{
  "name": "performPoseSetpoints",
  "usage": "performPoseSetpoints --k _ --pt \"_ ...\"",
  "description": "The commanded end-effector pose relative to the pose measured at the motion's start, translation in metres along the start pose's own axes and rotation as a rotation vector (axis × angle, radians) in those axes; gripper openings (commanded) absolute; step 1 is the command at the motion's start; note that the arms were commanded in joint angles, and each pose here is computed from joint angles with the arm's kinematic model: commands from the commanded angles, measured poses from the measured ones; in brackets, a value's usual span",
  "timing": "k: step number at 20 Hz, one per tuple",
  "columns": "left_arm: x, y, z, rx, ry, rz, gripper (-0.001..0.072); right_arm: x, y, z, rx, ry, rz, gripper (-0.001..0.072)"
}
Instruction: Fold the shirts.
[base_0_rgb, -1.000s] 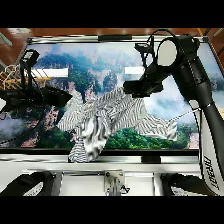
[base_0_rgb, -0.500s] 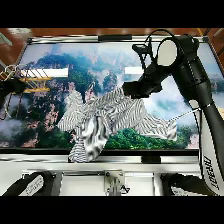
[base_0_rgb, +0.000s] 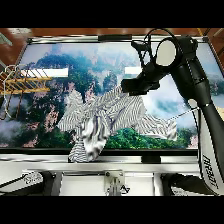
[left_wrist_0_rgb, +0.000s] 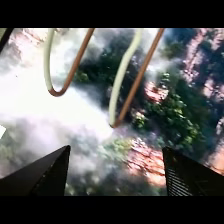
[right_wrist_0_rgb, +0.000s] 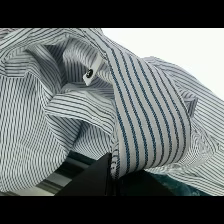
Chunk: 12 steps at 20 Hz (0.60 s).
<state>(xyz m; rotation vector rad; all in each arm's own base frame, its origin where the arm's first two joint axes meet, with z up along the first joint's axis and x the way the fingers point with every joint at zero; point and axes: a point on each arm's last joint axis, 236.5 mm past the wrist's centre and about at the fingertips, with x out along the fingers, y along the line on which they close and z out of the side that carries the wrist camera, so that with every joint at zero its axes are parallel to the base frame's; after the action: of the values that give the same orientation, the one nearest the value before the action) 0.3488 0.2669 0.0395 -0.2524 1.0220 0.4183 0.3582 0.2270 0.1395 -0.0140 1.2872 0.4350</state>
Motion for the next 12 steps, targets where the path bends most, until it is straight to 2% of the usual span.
performPoseSetpoints --k 1,3,10,12 --pt "0.044 0.003 -0.017 0.069 0.086 -0.054 0.0665 0.007 -0.001 0.006 0.010 -0.008 -0.004 0.0074" --pt "0.061 -0.009 -0.023 0.104 0.115 -0.114 0.0663 0.010 -0.002 0.006 0.019 -0.001 -0.004 0.0074" --pt "0.097 -0.007 -0.041 0.136 0.176 -0.132 0.0657 0.011 -0.002 0.005 0.050 0.005 -0.003 0.0074" --pt "0.108 -0.010 -0.049 0.154 0.203 -0.145 0.0600 0.011 -0.002 0.005 0.059 0.005 -0.003 0.0074"
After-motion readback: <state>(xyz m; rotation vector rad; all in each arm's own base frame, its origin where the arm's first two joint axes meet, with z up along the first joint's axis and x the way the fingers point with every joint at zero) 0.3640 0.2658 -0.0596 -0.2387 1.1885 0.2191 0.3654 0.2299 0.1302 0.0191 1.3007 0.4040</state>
